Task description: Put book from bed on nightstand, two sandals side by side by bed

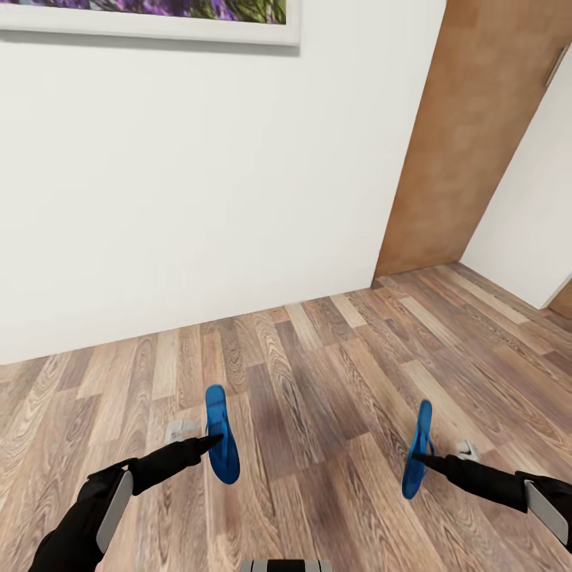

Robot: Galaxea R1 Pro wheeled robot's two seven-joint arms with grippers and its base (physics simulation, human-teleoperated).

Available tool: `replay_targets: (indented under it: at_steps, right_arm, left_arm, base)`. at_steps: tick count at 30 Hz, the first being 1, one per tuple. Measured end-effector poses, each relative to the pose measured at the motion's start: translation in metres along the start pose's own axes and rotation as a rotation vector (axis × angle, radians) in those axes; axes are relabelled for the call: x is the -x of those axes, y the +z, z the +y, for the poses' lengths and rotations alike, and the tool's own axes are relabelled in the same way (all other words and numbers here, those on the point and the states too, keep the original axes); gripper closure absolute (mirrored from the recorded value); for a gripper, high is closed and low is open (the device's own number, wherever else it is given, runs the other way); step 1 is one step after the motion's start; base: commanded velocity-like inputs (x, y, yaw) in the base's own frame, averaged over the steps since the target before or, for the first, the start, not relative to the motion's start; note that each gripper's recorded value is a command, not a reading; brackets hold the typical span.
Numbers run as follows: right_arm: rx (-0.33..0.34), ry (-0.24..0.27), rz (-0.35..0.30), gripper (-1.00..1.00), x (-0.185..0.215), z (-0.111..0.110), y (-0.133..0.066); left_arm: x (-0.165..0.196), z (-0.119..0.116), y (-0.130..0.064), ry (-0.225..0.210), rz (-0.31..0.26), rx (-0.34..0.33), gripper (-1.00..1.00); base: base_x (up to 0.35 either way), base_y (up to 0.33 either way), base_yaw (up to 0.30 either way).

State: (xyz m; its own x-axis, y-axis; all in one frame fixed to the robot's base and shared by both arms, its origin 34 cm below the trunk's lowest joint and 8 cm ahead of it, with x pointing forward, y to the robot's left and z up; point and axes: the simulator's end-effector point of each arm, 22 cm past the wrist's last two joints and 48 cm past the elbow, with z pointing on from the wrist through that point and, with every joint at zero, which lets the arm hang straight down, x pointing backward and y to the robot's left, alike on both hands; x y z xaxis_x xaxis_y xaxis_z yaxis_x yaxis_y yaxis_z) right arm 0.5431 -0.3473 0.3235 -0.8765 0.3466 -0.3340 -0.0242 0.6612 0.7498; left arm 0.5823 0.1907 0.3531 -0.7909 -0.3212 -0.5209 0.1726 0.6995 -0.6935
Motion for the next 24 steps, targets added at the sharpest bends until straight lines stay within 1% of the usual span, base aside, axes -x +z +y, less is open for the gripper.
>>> replay_targets:
  at_steps: [10, 12, 14, 16, 17, 18, 19, 20, 22, 24]
  right_arm:
    - [0.01, -0.028, -0.024, 1.0, 0.011, 0.013, -0.008]
    - [0.01, -0.043, -0.036, 1.0, 0.014, 0.015, -0.01]
    - [-0.013, -0.067, -0.06, 1.0, 0.013, 0.006, -0.015]
    - [-0.065, -0.08, -0.09, 1.0, 0.004, -0.016, -0.026]
    - [-0.078, -0.082, -0.1, 1.0, 0.003, -0.021, -0.03]
    - [-0.115, -0.08, -0.115, 1.0, -0.004, -0.034, -0.038]
    - [-0.175, -0.078, -0.125, 1.0, -0.01, -0.052, -0.046]
    - [-0.194, -0.075, -0.135, 1.0, -0.009, -0.056, -0.048]
    - [-0.212, -0.065, -0.143, 1.0, -0.007, -0.058, -0.052]
    - [-0.198, -0.064, -0.149, 1.0, 0.003, -0.05, -0.05]
  left_arm:
    - [0.015, -0.013, -0.007, 0.025, -0.027, -0.011, 1.0]
    - [0.017, -0.016, -0.009, 0.03, -0.031, -0.014, 1.0]
    - [0.018, -0.021, -0.008, 0.035, -0.033, -0.019, 1.0]
    - [0.019, -0.024, -0.009, 0.04, -0.036, -0.023, 1.0]
    - [0.02, -0.026, -0.01, 0.042, -0.038, -0.024, 1.0]
    - [0.02, -0.027, -0.011, 0.045, -0.04, -0.025, 1.0]
    - [0.02, -0.028, -0.011, 0.047, -0.041, -0.025, 1.0]
    - [0.021, -0.029, -0.012, 0.049, -0.043, -0.026, 1.0]
    - [0.023, -0.032, -0.014, 0.053, -0.048, -0.028, 1.0]
    - [0.025, -0.034, -0.016, 0.058, -0.054, -0.03, 1.0]
  base:
    - [0.0, 0.0, 0.0]
    - [0.0, 0.0, 0.0]
    - [0.0, 0.0, 0.0]
    - [0.0, 0.0, 0.0]
    - [0.0, 0.0, 0.0]
    - [0.0, 0.0, 0.0]
    - [0.0, 0.0, 0.0]
    - [0.0, 0.0, 0.0]
    - [0.0, 0.0, 0.0]
    - [0.0, 0.0, 0.0]
